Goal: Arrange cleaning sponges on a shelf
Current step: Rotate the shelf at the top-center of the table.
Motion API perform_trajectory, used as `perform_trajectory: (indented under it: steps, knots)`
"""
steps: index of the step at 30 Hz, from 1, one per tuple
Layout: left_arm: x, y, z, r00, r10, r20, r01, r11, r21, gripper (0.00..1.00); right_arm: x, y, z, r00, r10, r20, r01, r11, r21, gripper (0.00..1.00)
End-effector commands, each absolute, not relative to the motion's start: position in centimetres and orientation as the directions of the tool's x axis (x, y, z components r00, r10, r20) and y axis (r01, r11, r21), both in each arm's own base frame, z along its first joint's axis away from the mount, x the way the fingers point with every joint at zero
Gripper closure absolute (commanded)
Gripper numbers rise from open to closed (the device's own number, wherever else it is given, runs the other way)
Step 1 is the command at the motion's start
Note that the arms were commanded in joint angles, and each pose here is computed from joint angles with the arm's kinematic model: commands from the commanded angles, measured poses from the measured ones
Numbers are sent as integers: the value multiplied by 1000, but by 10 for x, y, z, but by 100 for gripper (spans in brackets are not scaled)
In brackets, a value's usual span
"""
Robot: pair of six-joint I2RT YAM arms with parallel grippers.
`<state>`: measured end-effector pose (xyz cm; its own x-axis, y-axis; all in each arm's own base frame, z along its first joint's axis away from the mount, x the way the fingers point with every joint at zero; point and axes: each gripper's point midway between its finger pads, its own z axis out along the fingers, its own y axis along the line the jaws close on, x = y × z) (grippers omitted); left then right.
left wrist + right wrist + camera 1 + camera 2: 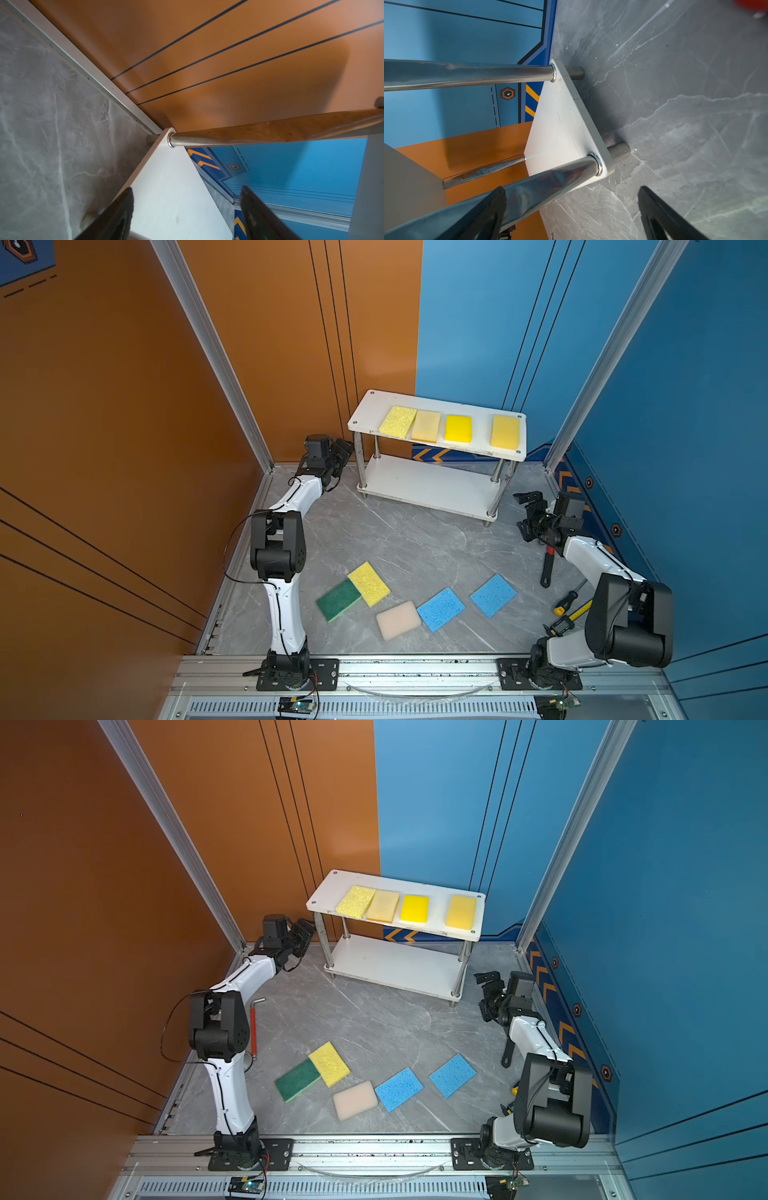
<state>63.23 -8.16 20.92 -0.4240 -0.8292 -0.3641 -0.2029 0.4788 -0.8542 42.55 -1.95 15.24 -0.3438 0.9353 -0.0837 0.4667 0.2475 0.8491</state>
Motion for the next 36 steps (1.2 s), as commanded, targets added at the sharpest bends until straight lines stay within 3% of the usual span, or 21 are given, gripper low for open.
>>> perform_trajectory:
  steps: [1, 16, 36]
  knots:
    - [644, -102, 216, -456, -815, -358, -145, 465, -873, 19, 441, -20, 162, -358, 930, -89, 420, 245, 874, 0]
    - [673, -128, 197, -527, -798, -292, -75, 386, -919, 19, 475, -12, 154, -435, 898, -66, 423, 269, 865, 0]
    - [638, -166, 188, -679, -668, -305, 21, 398, -917, 19, 485, -2, 140, -588, 796, -141, 484, 486, 727, 0]
